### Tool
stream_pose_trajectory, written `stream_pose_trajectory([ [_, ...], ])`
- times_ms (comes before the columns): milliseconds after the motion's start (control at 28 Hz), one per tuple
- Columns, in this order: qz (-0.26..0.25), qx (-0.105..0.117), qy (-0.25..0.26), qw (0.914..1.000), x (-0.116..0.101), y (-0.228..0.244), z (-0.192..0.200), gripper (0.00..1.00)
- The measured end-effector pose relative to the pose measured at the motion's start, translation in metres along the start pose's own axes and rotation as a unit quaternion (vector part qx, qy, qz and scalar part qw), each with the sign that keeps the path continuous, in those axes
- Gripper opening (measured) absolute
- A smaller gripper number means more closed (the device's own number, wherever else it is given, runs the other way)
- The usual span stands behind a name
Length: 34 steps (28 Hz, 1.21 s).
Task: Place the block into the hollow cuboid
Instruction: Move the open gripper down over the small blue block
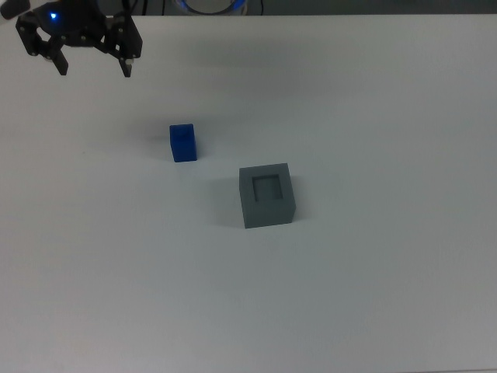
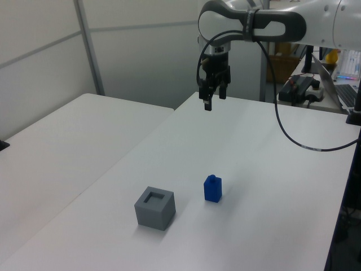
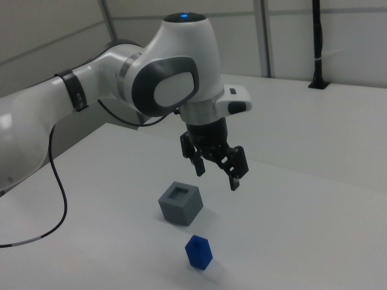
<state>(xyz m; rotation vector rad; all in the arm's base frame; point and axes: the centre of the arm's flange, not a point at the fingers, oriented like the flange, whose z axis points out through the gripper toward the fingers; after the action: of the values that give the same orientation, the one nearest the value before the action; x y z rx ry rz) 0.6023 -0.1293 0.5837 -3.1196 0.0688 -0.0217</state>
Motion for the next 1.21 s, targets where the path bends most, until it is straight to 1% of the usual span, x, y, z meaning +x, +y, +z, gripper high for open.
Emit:
stream_pose_trajectory([
  [36,0.0,0.003,-0.006,1.0,-0.006,-0.001,-0.006,1.0],
  [357,-0.003,0.004,0.017,0.9998,-0.015,-0.003,-0.028,1.0],
  [536,-0.028,0.007,0.041,0.9987,-0.012,-0.03,-0.026,1.0],
  [714,-0.057,0.011,0.066,0.9961,-0.008,-0.065,-0.002,1.0],
  [857,-0.079,0.014,0.072,0.9942,-0.006,-0.092,0.029,1.0],
  [1000,-0.089,0.017,0.053,0.9945,-0.009,-0.106,0.062,1.0],
  [1214,-0.09,0.02,0.013,0.9956,-0.013,-0.108,0.104,1.0],
])
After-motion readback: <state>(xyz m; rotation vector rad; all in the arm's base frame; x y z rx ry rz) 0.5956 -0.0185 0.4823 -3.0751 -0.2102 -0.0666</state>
